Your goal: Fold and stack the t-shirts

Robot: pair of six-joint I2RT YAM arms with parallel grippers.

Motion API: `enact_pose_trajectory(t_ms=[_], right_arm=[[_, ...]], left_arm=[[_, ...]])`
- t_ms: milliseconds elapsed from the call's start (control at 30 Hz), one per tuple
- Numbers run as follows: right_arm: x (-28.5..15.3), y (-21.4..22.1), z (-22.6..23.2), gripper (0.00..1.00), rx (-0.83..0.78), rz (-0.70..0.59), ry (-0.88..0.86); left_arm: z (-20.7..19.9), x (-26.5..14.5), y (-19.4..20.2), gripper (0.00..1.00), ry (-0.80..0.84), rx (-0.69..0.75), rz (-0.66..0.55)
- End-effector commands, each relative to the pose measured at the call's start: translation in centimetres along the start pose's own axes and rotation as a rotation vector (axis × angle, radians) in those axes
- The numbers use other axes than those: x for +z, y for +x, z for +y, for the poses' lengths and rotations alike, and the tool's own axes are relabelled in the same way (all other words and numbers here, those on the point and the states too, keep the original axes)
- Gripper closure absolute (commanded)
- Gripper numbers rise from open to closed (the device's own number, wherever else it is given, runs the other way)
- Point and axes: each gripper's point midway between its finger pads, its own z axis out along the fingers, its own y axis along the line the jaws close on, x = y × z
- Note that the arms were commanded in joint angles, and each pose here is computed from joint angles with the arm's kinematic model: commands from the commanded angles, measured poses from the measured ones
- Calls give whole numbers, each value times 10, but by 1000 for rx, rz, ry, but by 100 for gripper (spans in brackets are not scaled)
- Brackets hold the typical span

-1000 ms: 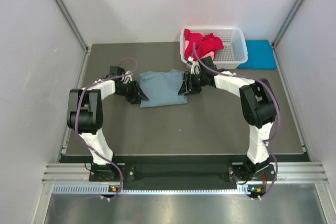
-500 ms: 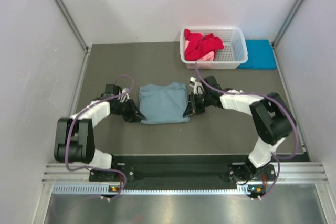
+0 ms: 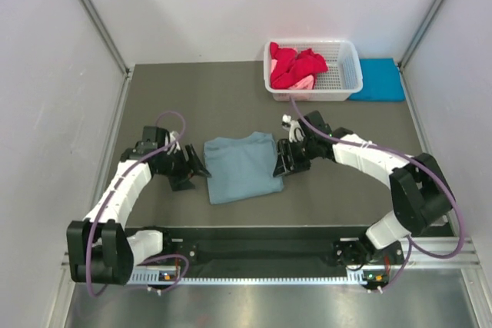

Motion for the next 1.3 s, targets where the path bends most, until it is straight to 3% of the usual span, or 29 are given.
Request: enact_pose_trajectory(t_ms=[0,167,267,367,400,467,733,1033,1267], right_arm=[[-14,-57,12,45,-143,-98,33],[-18,-95,20,43,-211,-87,69],[-19,-109,33,34,-257,-98,43],[-15,-125,37,30,-327,-110,34],[-13,-126,41,29,-369,-102,4],[-5,-139,49,30,-407,-106,-40],[46,-162,68,31,-611,-24,-248],[66,-175,81,34,-669,-14,-362],[82,-164,83,36,-669,23,-402]], left_arm=[[-24,-21,-54,25,-21,163,-159],[-81,-32,-122,26,91,355,-259],[-110,-23,-151,32,189,397,-268],[-133,-3,-168,41,325,385,-228],[-139,9,-165,43,387,347,-165],[-150,15,-174,46,451,359,-172],[-157,52,-203,46,476,283,-136],[-168,94,-189,71,558,284,69],[-141,122,-168,83,451,185,183]])
